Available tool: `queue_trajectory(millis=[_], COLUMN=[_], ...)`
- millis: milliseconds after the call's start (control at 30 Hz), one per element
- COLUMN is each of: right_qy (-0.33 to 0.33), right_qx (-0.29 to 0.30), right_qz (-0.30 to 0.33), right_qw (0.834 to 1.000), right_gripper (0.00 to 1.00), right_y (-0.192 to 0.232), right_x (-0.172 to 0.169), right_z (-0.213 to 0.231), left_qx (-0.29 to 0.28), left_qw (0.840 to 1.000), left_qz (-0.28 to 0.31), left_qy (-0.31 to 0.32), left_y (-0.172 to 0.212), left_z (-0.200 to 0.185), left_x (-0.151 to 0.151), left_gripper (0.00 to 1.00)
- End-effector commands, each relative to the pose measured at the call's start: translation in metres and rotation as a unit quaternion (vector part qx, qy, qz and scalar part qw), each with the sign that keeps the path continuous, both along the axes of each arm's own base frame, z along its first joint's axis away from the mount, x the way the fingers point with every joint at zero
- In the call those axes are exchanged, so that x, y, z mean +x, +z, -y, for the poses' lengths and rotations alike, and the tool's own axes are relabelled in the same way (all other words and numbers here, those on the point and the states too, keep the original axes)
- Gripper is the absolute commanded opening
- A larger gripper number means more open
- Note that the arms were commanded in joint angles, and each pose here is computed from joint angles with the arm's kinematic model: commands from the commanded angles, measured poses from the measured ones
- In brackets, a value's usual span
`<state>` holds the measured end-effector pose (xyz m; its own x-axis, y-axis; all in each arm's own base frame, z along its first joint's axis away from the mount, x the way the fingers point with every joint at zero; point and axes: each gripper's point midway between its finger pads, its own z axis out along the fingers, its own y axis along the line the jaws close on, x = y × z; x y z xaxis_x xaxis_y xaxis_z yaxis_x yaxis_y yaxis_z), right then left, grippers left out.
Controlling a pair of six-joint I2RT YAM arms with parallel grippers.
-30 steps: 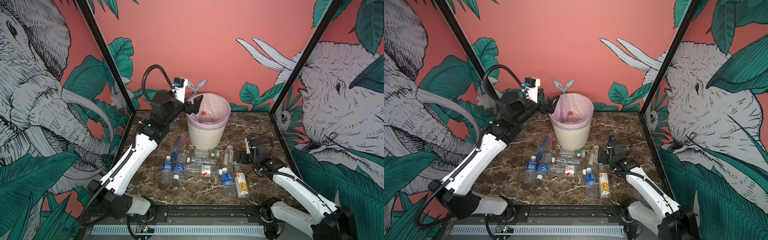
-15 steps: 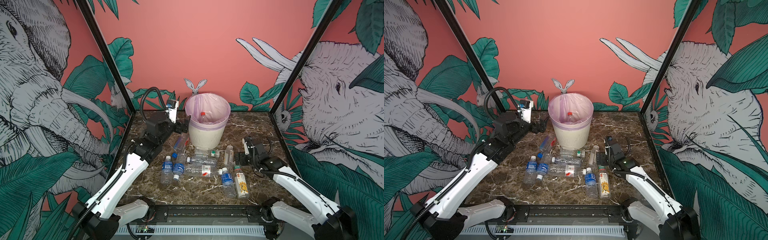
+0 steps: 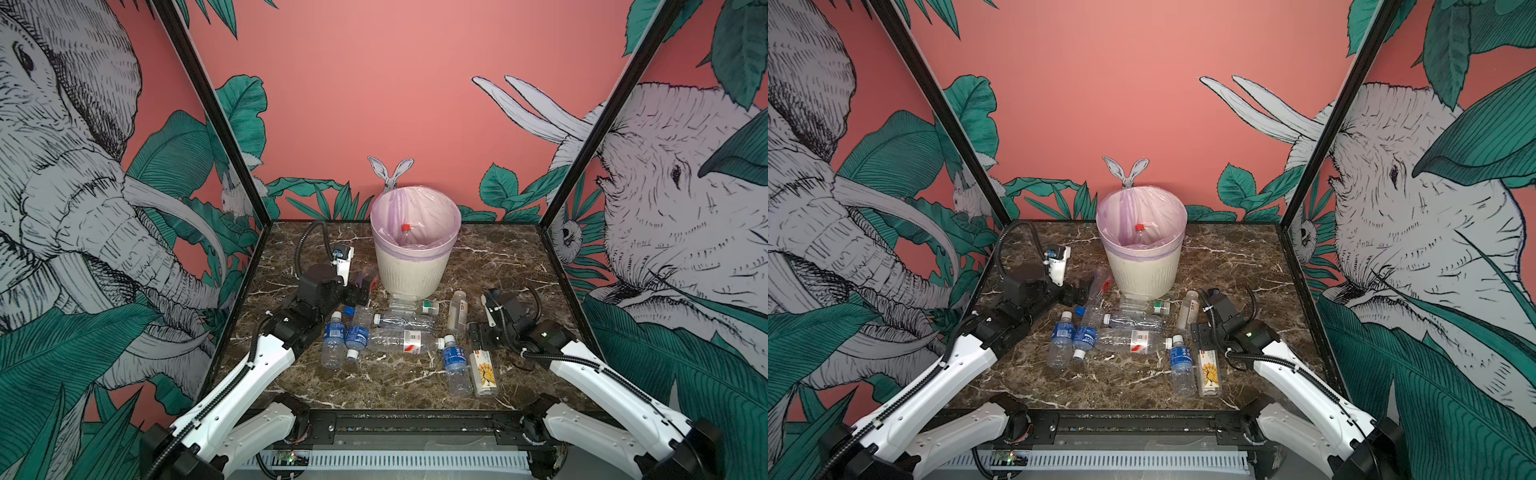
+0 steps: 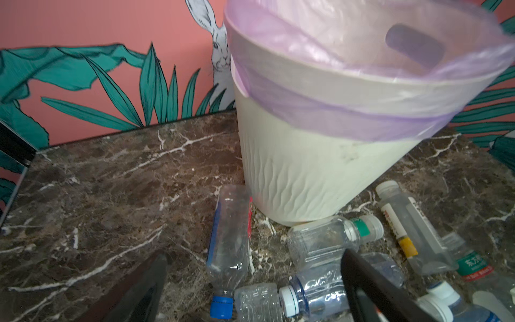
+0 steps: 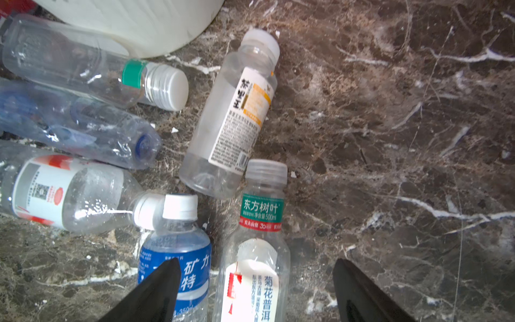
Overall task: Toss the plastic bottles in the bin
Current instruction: 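Open the left gripper to drop the cola bottle into the bin, then lower the left gripper near the bin while the right gripper grasps the green-label bottle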
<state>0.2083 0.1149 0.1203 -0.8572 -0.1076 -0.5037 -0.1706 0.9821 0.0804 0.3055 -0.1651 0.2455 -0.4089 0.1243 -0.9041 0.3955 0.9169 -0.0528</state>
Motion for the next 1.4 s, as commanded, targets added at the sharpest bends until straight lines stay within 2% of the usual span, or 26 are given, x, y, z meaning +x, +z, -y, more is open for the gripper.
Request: queue_trajectory(millis=[0,233,467,767,933,1367], right_qy=[-0.029,-0.033,-0.023,-0.021,-0.019,-0.020], right_qx=[-0.017,-0.030,-0.056,-0.076,-0.076,-0.108], right_qz=[-0.036,-0.066,-0.083,-0.104,-0.108,-0.123], right_qw=[0.999,0.997,0.995,0.991,0.991,0.986], right_gripper=[0.88,0.88,0.85,0.71,0.71,0.74], right_y=[-0.012,-0.030,-0.041,-0.058,-0.064,-0.081], right_x=[-0.023,-0.047,-0.052,-0.049,-0.047,-0.046], right_z=[0.013,0.013,0.011,0.007,0.003,0.007], left_qx=[-0.027,-0.041,-0.053,-0.070,-0.078,-0.081], left_qw=[1.000,0.999,0.997,0.996,0.995,0.994], left_qz=[-0.001,-0.004,-0.018,-0.020,-0.024,-0.019], left_qy=[-0.007,-0.018,-0.044,-0.057,-0.061,-0.068], left_y=[-0.010,-0.034,-0.061,-0.085,-0.097,-0.093], left_z=[0.008,0.019,0.031,0.036,0.038,0.040], left_x=[0.004,0.011,0.012,0.007,0.006,0.005], left_gripper=[0.97,0.95,0.90,0.88,0.87,0.86])
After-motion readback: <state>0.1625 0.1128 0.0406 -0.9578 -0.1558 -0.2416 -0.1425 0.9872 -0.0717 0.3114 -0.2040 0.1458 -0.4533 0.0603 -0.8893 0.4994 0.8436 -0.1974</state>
